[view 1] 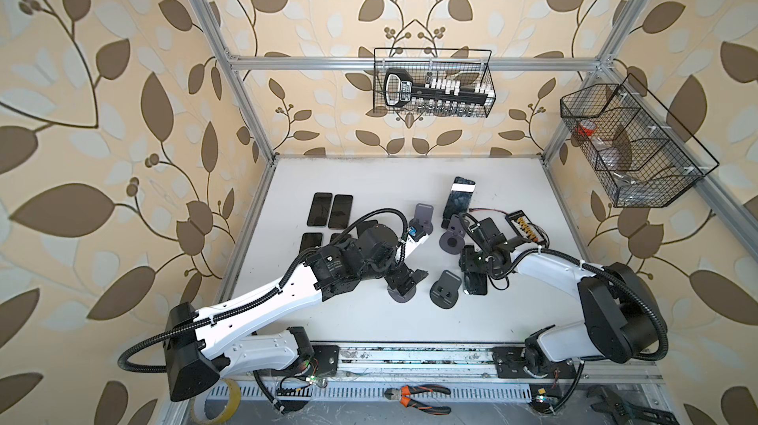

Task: Remove the phone from the phone stand
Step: Place the phone to the middle-right of the table.

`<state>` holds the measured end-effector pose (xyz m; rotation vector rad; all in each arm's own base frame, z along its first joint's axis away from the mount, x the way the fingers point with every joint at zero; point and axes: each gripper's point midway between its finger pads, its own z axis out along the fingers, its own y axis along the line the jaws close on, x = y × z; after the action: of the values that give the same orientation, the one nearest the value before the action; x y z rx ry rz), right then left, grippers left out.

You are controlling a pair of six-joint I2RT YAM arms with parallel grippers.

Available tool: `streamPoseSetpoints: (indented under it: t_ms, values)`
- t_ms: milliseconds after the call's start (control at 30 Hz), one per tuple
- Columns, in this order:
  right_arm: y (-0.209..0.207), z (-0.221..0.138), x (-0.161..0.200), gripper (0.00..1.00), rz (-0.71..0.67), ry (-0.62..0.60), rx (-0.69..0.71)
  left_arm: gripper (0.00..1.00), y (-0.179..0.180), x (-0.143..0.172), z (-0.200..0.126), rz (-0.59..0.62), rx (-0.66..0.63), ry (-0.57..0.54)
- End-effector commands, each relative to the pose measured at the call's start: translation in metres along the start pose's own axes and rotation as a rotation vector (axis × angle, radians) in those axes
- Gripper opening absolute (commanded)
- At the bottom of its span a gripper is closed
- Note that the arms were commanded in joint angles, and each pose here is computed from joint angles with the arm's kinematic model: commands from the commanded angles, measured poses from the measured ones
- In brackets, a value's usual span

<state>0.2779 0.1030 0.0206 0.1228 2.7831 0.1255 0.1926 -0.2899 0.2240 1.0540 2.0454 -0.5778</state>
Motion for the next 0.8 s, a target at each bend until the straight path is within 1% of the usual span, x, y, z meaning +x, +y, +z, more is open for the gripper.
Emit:
streamPoseSetpoints:
  t_ms: [0,400,567,767]
  values:
    - [0.0003,0.0074,0.0030,0.63,-0.002,0.019,0.000,0.99,-0.0004,-0.0105,-0.0095,-0.008,-0.012,-0.043]
    - [-0.0032,0.0114,0.0046,0.64,0.008,0.023,0.017,0.99,0.0004,-0.0116,-0.0096,-0.014,-0.016,-0.043]
    - [-0.0050,0.0120,0.0068,0.69,0.006,0.029,0.024,0.99,0.0004,-0.0113,-0.0089,-0.015,-0.016,-0.040]
    - [-0.0072,0.0133,0.0092,0.72,-0.003,0.036,0.034,0.99,0.0000,-0.0120,-0.0106,-0.023,-0.014,-0.042]
